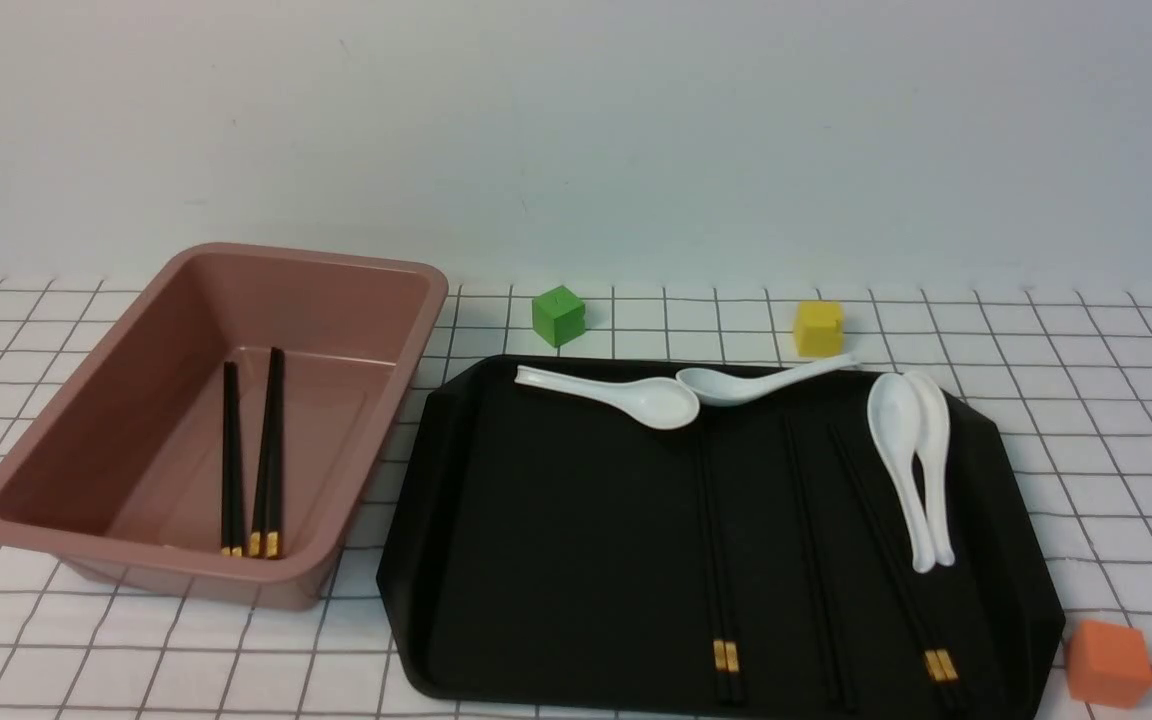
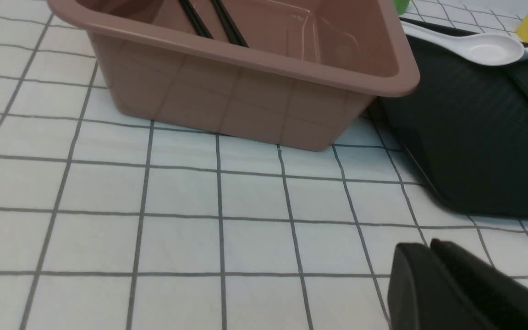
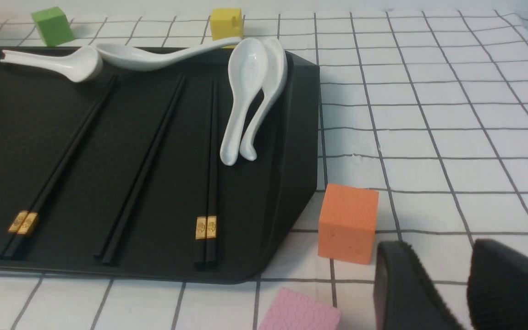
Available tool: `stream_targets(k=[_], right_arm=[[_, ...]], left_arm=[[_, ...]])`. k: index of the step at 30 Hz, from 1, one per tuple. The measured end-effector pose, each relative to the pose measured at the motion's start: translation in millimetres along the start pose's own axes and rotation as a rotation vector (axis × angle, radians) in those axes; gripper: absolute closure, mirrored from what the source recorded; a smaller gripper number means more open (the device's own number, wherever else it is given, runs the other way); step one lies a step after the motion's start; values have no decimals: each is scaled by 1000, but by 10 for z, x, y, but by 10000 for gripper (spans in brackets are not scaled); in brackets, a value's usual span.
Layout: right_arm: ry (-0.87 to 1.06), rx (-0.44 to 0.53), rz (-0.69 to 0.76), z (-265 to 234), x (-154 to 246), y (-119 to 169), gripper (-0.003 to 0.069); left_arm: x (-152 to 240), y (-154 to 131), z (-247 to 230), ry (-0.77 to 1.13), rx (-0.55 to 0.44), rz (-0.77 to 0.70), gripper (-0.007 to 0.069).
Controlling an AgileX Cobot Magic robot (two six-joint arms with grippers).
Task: On white black tablecloth take chopsticks from black tray and put them in box.
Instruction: 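Reach over to the black tray and grasp a pair of chopsticks with the left gripper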
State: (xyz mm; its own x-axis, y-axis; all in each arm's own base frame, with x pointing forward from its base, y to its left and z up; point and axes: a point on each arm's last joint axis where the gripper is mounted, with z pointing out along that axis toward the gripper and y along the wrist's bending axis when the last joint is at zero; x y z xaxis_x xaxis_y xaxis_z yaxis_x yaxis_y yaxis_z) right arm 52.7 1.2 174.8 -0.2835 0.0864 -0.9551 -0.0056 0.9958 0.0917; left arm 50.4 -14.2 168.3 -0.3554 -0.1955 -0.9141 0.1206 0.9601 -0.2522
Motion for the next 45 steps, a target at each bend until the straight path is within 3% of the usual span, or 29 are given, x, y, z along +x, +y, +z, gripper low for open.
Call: stream_targets(k=[22,24,27,28,29,33,39,42,45], right_arm=[[0,0,0,0,0,0,419],[0,0,0,0,0,0,419],[0,0,0,0,0,0,419],[0,0,0,0,0,0,419],[0,0,0,0,0,0,419],[0,0,0,0,0,0,419],[0,0,0,0,0,0,419],[0,0,0,0,0,0,419],[0,0,0,0,0,0,419]], left_arm=[[-2,-7,0,-2,8,-18,566],[-21,-41,-1,-20,47,-142,565],[-73,-138,-13,-33,171,-583,566],[-77,-143,-15,-33,179,-612,566],[-103,-180,-24,-25,235,-819,566],[-184,-224,-47,-31,343,-1187,564],[-306,-175,-74,-133,380,-1381,561],[-594,-262,-241,-215,455,-1259,570],[-999,-425,-444,-259,510,-1057,631]])
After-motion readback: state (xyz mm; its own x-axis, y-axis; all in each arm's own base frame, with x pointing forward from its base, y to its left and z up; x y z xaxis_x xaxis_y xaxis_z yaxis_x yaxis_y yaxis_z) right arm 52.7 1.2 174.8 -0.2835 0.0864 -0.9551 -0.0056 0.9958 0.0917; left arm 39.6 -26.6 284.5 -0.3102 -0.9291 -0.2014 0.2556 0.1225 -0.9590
